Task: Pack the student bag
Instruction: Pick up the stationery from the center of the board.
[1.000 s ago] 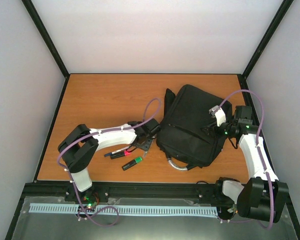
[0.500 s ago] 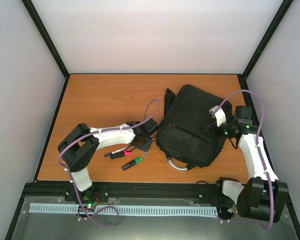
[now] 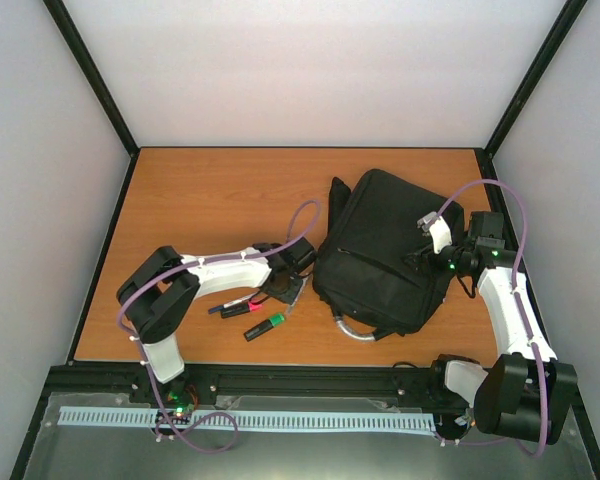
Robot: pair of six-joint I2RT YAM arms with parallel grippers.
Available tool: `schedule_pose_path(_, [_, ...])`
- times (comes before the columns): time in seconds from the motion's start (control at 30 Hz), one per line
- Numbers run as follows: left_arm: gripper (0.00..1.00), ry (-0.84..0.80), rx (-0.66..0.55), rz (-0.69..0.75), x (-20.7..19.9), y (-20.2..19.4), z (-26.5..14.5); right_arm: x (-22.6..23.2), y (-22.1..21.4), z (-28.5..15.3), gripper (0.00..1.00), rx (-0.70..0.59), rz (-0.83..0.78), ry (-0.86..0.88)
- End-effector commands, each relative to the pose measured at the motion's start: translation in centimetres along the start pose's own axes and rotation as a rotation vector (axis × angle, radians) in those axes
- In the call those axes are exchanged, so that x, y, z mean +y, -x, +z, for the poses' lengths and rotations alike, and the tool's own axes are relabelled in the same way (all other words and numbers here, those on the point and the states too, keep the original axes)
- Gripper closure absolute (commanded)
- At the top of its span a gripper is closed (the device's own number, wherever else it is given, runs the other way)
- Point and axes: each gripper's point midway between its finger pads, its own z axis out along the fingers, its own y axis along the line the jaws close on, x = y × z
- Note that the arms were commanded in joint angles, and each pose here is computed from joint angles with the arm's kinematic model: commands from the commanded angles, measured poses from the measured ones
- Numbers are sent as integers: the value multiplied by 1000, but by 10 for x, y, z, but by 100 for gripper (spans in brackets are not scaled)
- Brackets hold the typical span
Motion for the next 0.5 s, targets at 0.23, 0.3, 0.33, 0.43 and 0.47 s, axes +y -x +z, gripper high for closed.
schedule_pose_path(0.23, [88, -258, -197, 117, -30, 28, -116, 5, 1, 0, 46, -7, -33, 14])
schedule_pose_path(0.3, [88, -339, -215, 129, -44, 29, -131, 6, 0, 0, 46, -5, -35, 18])
schedule_pose_path(0.33, [88, -378, -221, 133, -51, 30, -138, 7, 0, 0, 44, -5, -37, 21])
schedule_pose_path(0.43, [89, -469, -240, 146, -71, 35, -152, 9, -4, 2, 40, 13, -71, 23])
schedule_pose_path(0.47, [89, -494, -242, 139, -76, 37, -153, 9, -6, 3, 39, 27, -95, 7])
